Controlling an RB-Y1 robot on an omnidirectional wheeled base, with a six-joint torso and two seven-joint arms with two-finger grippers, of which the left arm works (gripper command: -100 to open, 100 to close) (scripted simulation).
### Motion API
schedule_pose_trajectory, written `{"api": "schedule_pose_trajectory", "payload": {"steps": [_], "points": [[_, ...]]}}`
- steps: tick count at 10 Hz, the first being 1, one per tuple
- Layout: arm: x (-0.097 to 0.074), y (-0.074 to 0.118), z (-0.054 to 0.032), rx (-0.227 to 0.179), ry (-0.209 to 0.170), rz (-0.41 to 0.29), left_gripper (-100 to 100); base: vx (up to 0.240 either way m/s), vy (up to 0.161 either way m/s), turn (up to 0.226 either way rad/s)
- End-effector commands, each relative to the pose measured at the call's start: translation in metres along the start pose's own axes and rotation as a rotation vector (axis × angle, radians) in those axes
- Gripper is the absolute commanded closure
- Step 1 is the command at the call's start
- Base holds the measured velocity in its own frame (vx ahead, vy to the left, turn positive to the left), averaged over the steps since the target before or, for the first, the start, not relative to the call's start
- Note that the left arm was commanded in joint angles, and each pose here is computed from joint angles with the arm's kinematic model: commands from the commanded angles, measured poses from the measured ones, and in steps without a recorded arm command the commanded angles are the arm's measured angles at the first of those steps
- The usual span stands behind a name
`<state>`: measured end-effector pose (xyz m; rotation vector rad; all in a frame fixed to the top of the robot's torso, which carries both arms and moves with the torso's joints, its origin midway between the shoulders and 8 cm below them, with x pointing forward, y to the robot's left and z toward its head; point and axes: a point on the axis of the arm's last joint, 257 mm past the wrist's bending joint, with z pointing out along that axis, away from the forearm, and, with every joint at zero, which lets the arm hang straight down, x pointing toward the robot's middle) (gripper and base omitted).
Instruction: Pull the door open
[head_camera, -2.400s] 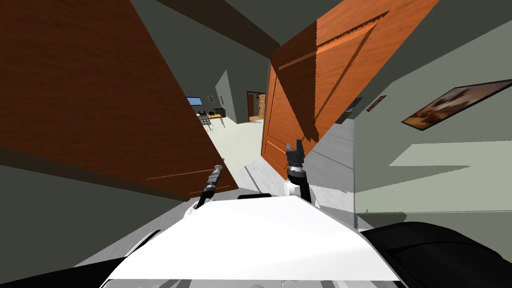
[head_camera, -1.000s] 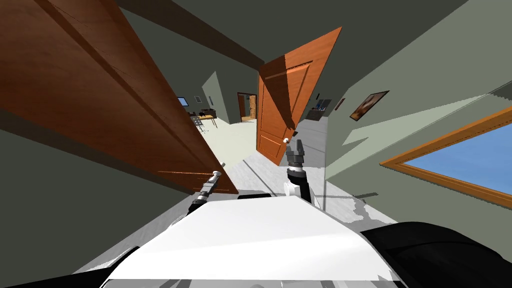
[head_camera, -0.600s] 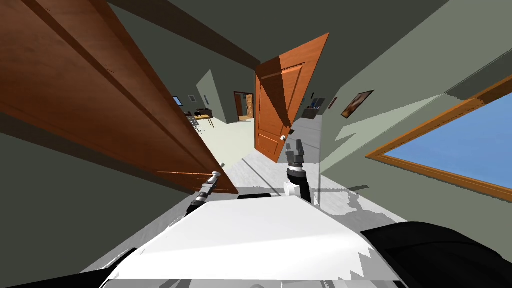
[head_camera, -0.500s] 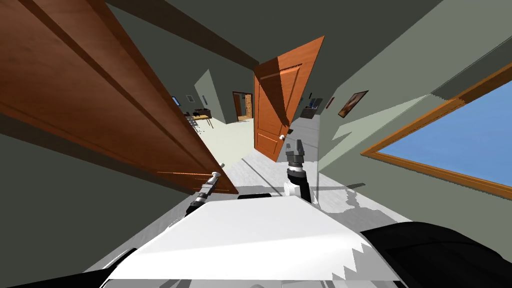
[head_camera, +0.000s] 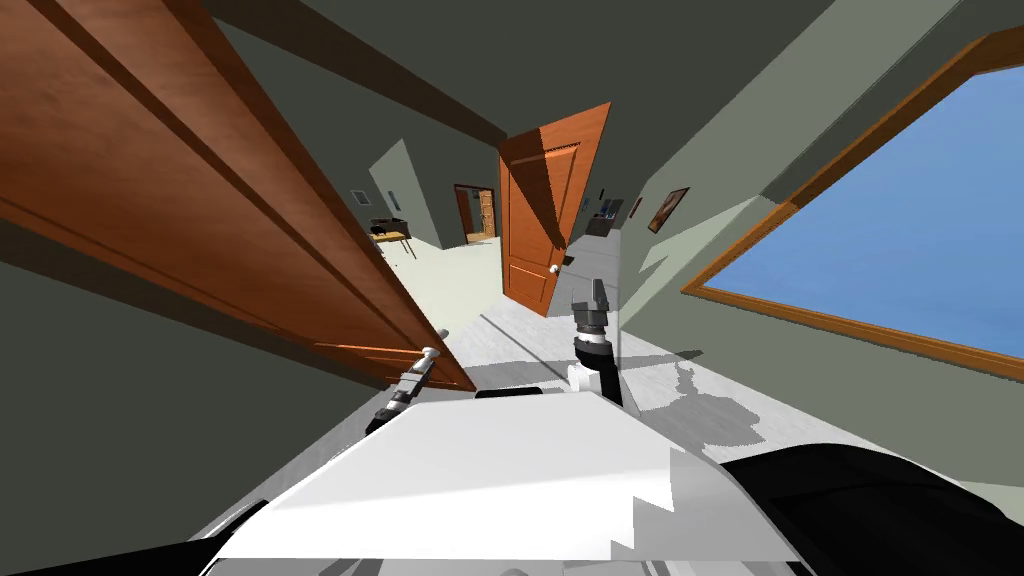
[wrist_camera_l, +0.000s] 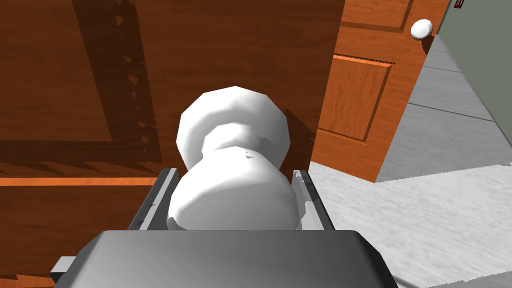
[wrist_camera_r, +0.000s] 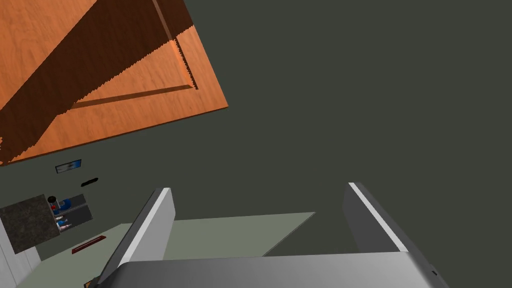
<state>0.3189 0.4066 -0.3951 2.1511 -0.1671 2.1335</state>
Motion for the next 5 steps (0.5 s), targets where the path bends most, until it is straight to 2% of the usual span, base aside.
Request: {"api": "schedule_pose_trajectory", "payload": {"steps": [1,2,3,5], "points": [[0.0029,-0.0005,-0.0033,-0.008,0.008,-0.001,100,-0.197,0.092,-0.122],[0.0032,-0.0005,-0.0055,-0.012,0.008,-0.001,100,-0.205,0.06,-0.117],[0.001,0.0003,-0.0035,-0.01,0.003,-0.001,100,-0.087,0.023,-0.026],[0.0005,0.0,-0.0079,-0.015,0.002,-0.001,100,-0.163,0.067,-0.162]]}}
